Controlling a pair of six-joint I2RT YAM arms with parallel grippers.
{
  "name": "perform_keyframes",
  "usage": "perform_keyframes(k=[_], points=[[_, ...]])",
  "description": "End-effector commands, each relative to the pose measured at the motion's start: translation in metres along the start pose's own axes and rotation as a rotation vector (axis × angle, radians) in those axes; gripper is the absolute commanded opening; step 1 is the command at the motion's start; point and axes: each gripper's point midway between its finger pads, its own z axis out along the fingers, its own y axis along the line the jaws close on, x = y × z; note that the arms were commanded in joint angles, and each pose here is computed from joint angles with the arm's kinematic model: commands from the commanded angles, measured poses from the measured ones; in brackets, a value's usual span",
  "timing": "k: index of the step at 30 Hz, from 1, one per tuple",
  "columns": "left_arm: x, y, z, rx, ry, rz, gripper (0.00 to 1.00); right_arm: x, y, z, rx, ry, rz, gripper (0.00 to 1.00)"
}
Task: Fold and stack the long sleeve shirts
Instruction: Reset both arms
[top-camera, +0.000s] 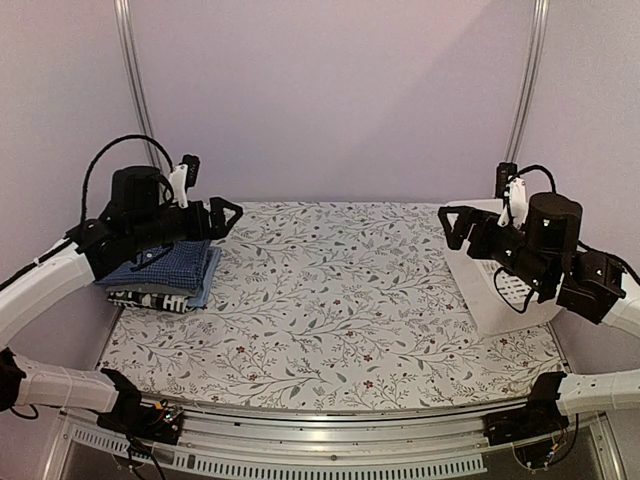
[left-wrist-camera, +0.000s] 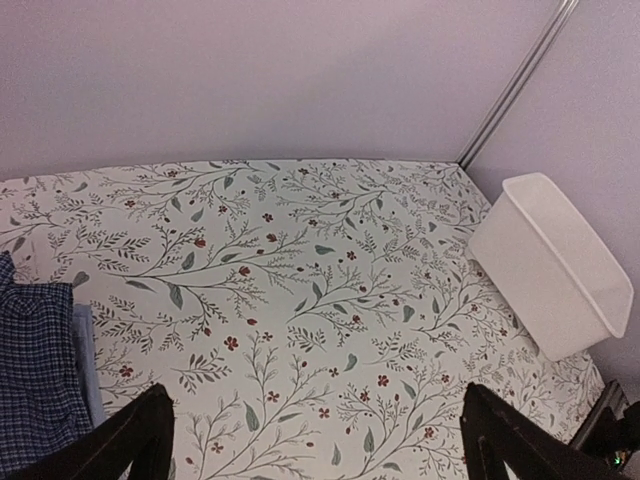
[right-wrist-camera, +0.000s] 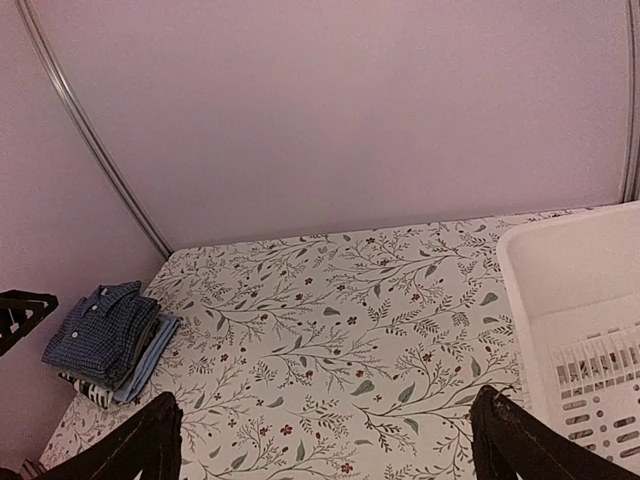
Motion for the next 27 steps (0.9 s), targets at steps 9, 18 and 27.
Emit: perform_keyframes(k=[9, 18, 27], points=[[-0.0098, -0.0048, -0.017, 0.029, -0.095, 0.017, 1.0, 0.0036, -0.0066, -0.0006, 0.017, -0.011, -0.004, 0.99], [-0.0123, -0.0068, -0.0186, 0.038, -0.102, 0.028, 1.0, 0.0053, -0.0071, 0.0011, 0.02, -0.013, -0.004, 0.99], [-0.0132, -0.0072, -0.019, 0.039, -0.108, 0.036, 1.0, 0.0029, -0.0077, -0.0005, 0.019, -0.026, 0.002, 0.99]])
